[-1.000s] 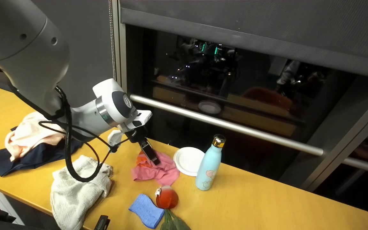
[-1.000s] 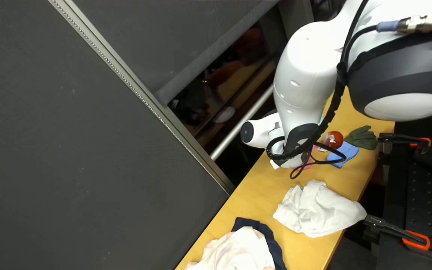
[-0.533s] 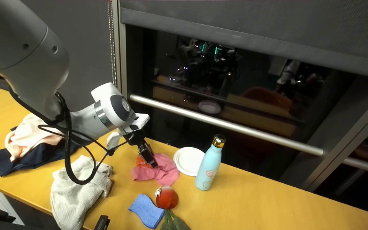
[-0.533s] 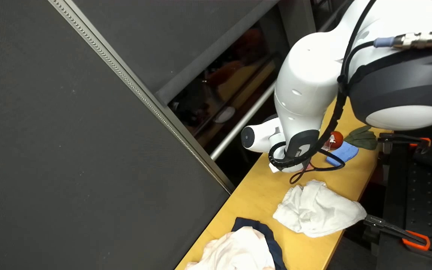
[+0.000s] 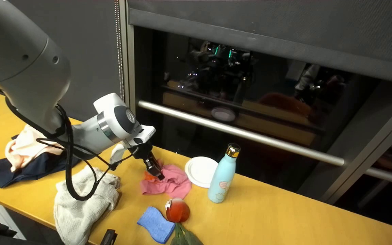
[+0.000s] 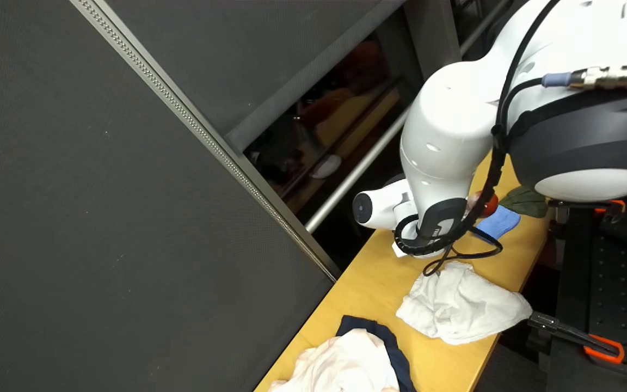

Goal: Pile the towel and t-shirts together.

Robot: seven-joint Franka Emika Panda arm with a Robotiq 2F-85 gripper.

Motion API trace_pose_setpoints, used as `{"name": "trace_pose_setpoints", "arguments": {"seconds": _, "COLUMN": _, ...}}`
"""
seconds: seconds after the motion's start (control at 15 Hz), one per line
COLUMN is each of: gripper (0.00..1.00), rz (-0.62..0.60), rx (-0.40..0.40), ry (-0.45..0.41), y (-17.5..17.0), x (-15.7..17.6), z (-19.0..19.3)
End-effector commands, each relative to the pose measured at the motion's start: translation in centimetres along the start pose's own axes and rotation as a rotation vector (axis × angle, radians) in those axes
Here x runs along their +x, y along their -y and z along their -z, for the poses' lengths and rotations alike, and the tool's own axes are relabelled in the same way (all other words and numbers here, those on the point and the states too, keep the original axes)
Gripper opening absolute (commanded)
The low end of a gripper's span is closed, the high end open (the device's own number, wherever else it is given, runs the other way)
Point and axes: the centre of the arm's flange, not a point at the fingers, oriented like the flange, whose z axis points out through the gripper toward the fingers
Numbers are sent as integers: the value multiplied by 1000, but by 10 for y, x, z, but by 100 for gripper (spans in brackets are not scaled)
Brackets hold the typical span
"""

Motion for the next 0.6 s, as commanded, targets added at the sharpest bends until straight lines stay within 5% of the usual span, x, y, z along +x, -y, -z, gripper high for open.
{"name": "trace_pose_setpoints", "arguments": {"seconds": 0.0, "gripper": 0, "rz": 6, "rx": 5, "ry": 24, "y": -3, "x": -2, "z": 23}}
{"name": "trace_pose_setpoints", "arguments": {"seconds": 0.53, "gripper": 1, "rz": 92, "rx": 401, "ry": 47, "y": 1, "x": 57, "z": 170}}
